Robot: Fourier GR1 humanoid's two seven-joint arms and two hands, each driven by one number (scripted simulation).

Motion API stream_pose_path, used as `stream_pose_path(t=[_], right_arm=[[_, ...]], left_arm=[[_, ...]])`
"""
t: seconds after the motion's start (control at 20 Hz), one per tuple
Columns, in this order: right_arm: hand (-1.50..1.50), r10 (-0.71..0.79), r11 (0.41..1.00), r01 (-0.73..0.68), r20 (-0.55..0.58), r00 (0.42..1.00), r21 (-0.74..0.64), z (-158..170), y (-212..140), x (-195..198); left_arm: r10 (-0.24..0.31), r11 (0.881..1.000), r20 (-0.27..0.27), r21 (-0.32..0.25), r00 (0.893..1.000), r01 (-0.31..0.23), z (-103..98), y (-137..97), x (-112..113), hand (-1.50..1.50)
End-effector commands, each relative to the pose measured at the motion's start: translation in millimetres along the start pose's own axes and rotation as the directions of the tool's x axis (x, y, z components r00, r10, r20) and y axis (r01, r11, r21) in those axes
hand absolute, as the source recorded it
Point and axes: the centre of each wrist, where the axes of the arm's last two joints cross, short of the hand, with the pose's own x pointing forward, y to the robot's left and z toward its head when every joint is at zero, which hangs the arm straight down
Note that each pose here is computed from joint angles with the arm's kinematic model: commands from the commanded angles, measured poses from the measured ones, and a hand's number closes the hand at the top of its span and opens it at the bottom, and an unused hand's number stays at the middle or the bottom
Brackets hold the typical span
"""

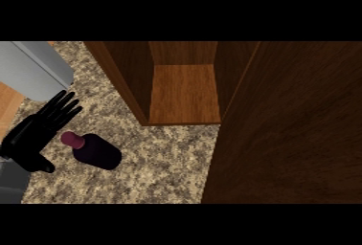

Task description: Pick up the wine, place it into the cabinet and close the cabinet

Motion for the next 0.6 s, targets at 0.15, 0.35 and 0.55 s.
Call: stream_pose_path(t=[0.15, 0.35, 0.55], right_arm=[[-1.50, 0.026, 0.999, -0.025, 0.082, 0.996, -0.021, 39.0, -5.5, 31.5], [-1.50, -0.001, 0.999, 0.004, 0.078, 0.997, -0.041, 21.2, 3.0, 24.4], [-1.50, 0.003, 1.000, -0.002, 0.094, 0.996, -0.010, 34.1, -2.8, 31.6]], left_arm=[[-0.008, 1.000, -0.028, -0.024, 1.000, 0.007, -7.4, -2.9, -28.0, -1.50], [0.011, 1.000, -0.043, 0.007, 0.999, -0.011, -6.6, -7.9, -62.2, -1.50], [-0.019, 1.000, -0.043, 0.020, 0.999, 0.020, -3.7, 7.6, -61.5, -1.50]])
